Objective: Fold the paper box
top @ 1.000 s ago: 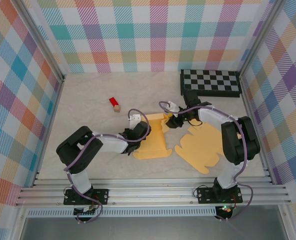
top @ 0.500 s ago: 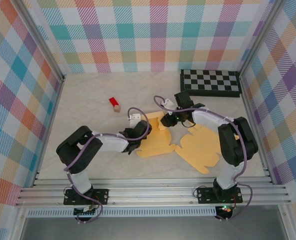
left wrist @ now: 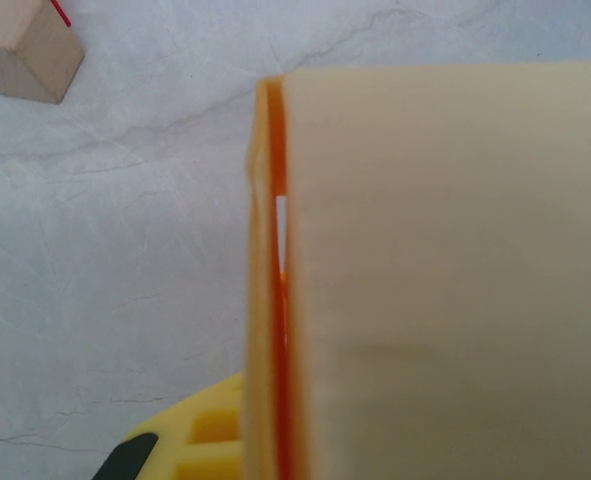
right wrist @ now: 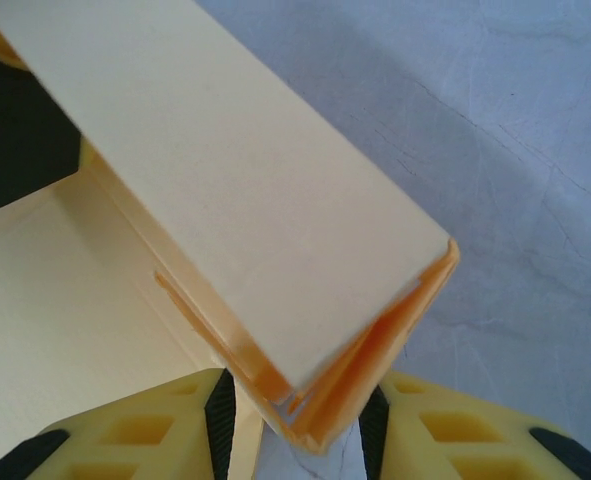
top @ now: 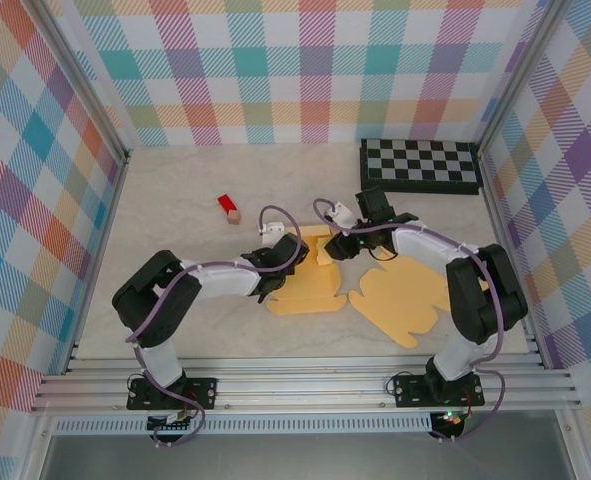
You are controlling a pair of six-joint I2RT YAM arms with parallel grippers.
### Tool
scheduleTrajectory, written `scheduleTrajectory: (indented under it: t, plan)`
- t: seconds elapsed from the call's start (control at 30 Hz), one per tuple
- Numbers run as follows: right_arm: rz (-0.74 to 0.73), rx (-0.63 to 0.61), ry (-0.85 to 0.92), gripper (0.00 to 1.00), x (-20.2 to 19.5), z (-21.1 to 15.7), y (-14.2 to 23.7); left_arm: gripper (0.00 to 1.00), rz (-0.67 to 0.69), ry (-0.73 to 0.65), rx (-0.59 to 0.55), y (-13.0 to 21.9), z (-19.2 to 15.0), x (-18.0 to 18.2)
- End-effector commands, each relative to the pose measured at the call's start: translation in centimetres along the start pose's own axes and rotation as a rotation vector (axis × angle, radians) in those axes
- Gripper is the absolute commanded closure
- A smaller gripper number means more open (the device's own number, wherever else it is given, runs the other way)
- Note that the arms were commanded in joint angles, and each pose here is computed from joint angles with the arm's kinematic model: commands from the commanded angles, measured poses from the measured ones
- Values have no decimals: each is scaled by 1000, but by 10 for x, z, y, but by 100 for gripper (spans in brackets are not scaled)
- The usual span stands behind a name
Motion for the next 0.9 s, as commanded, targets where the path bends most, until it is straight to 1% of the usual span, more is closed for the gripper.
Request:
scheduleTrajectory:
  t: [0.0, 0.2, 0.33, 0.47, 0.5, 0.63, 0.8, 0.87]
  plan:
    - [51, -82, 9, 60, 9, 11, 13, 100, 28, -4, 1, 17, 19, 2]
    - [37, -123, -103, 60, 4, 14, 1, 100, -28, 37, 29, 28, 29, -5]
    - [53, -170, -114, 60, 7, 16, 1, 100, -72, 63, 34, 37, 34, -8]
    - [48, -173, -102, 60, 9, 15, 0, 100, -77, 67, 31, 44, 42, -8]
    - [37, -175, -107, 60, 8, 15, 0, 100, -62, 53, 51, 45, 39, -5]
    - [-28, -182, -140, 61, 3, 17, -6, 100, -75, 65, 71, 48, 40, -7]
    - [-149, -156, -141, 61, 0, 19, -17, 100, -68, 86, 86, 50, 41, -7]
    - [-219, -143, -178, 62, -5, 17, -19, 100, -48, 97, 97, 51, 40, -4]
Point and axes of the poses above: each hand's point on the last joint's axis, 136 mm out from that joint toward the fingers, its own y axis back along the fingers, its own x axis along the line the jaws close on, z = x × y, the point moved 5 cm from there along y, back along the fingers, and after that the axes turned 1 degree about y, right-handed, at the moved point
